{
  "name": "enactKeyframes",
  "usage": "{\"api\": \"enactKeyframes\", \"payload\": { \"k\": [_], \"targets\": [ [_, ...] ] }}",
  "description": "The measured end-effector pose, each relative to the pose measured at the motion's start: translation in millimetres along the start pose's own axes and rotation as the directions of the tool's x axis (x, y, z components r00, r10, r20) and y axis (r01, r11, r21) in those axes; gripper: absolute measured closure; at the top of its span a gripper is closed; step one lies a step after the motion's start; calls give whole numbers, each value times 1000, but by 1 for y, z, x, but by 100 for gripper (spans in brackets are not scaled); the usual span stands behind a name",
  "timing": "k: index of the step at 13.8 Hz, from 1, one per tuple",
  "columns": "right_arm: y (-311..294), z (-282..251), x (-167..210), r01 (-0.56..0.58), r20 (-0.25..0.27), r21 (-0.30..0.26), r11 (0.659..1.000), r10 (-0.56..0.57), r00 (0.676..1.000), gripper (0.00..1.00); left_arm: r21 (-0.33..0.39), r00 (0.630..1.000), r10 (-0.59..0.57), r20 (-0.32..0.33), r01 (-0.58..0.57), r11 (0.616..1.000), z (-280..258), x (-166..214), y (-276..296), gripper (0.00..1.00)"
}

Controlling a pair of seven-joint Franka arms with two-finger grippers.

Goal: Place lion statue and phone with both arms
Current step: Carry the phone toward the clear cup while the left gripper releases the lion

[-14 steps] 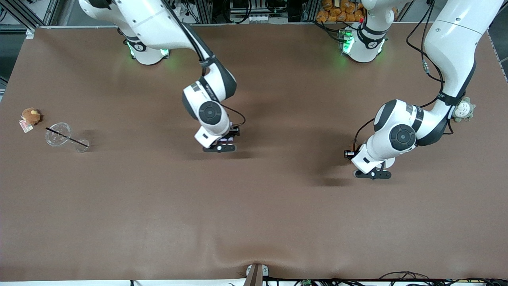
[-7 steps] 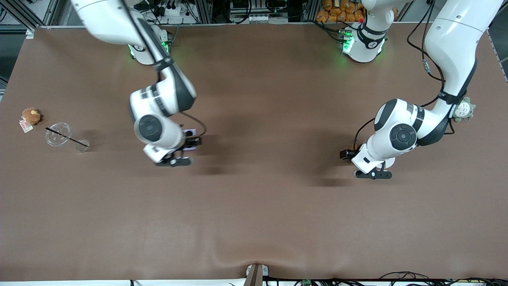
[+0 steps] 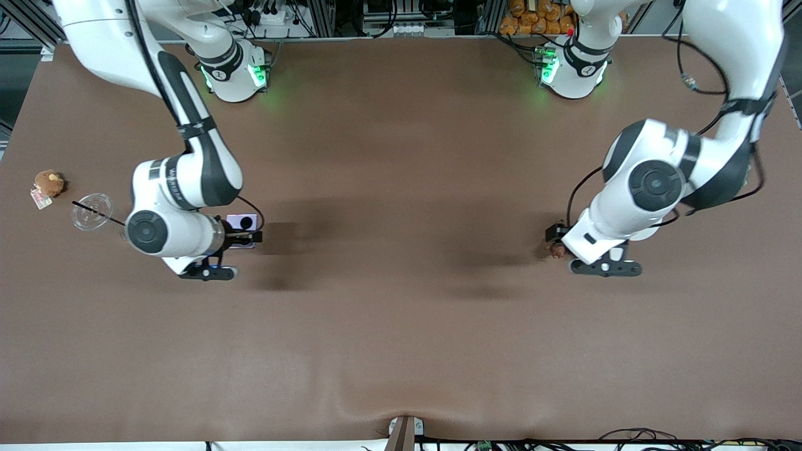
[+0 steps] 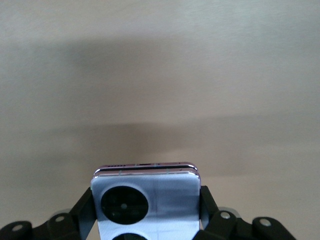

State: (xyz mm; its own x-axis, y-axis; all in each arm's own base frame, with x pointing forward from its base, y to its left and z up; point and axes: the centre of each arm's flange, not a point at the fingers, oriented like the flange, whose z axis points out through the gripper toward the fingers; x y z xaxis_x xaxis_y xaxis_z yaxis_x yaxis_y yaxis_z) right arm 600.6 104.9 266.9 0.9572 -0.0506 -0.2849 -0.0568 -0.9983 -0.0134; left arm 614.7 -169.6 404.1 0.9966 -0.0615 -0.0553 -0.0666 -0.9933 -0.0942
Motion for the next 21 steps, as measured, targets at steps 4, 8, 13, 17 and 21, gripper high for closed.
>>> {"api": "enactKeyframes", "payload": {
  "k": [4,8,13,17,21],
  "targets": [
    [54,3,7,17,11,21,1000,-18,1000,15,-19,998,-61,10,61,998,-93,3,-20,0],
    [103,5,11,54,5,18,998,-54,999,15,-36,993,-109,-38,107,994,-161,-19,-35,0],
    [163,40,10,111,-60,16,994,-110,992,15,-9,989,-111,-102,110,994,-201,-41,-34,0],
    [201,74,0,141,-27,34,989,-140,990,15,-81,985,-128,-119,119,990,-229,-55,-76,0],
    [217,102,-8,130,4,48,990,-131,991,15,-106,989,-109,-96,98,990,-242,-78,-140,0]
  ]
}}
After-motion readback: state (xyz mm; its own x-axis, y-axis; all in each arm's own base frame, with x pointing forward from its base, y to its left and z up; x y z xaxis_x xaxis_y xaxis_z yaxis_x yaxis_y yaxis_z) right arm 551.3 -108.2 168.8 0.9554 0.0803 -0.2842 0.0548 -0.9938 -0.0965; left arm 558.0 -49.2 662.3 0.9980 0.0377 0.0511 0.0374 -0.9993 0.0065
